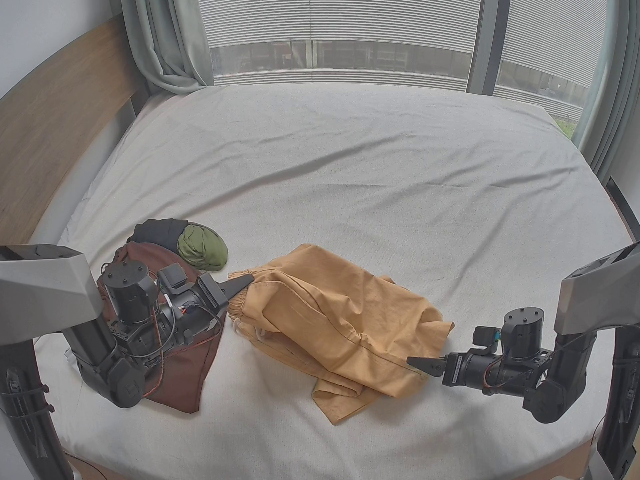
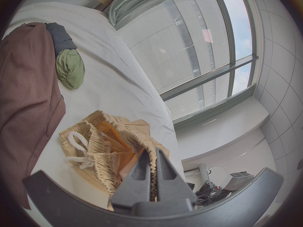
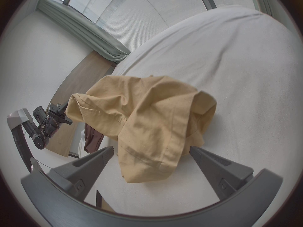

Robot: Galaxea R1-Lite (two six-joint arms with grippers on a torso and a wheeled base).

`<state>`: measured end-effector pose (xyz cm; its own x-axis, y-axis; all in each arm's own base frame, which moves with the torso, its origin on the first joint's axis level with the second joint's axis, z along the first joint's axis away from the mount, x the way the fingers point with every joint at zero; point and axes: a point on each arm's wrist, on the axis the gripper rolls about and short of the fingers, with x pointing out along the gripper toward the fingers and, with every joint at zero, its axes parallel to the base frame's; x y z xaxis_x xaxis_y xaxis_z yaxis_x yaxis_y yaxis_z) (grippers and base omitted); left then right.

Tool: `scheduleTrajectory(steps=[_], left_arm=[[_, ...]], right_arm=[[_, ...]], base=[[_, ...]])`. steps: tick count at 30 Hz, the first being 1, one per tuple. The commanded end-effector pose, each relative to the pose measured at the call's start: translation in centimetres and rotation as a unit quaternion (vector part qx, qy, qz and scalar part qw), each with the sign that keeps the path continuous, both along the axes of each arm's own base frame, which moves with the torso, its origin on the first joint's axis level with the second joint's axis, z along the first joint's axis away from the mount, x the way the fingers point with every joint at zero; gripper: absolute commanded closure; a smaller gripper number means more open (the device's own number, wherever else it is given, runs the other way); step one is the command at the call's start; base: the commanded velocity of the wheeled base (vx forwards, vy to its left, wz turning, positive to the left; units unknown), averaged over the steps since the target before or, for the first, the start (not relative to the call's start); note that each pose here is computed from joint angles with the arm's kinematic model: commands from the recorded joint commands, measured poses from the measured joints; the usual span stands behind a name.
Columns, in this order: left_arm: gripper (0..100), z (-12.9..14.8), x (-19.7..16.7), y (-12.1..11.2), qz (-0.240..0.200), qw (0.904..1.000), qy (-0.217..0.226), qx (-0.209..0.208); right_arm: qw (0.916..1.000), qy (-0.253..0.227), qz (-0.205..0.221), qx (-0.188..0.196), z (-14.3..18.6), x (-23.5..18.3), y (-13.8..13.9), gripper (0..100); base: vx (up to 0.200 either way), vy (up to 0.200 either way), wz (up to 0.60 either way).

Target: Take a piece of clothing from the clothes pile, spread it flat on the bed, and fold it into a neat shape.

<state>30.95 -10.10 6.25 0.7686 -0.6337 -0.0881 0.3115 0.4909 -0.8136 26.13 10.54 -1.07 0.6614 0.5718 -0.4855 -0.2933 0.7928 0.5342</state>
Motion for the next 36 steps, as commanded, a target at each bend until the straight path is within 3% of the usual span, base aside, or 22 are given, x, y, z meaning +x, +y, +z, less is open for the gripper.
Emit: scheduleTrajectory(steps=[1,11,21,36], left_arm=[[100,-0.1,0.1,0.0,0.001,1.0000,0.001,0.000],[100,0.1,0.3,0.1,0.007,1.0000,-0.004,-0.002],[100,0.2,0.4,0.1,0.009,0.9999,-0.006,-0.002],[100,-0.3,1.0,0.5,0.019,0.9998,-0.003,-0.002]], right_arm=[[0.9996,0.026,0.008,0.006,-1.6,-0.3,1.0,0],[0.9996,0.023,0.011,0.013,-2.7,-0.2,1.3,0],[0.9979,0.040,0.017,0.047,-2.3,-0.6,2.5,0],[0.9922,0.007,0.085,0.091,2.0,-2.4,2.9,0]], base=[[0.000,0.000,0.00],[0.000,0.000,0.00],[0.000,0.000,0.00],[0.000,0.000,0.00]])
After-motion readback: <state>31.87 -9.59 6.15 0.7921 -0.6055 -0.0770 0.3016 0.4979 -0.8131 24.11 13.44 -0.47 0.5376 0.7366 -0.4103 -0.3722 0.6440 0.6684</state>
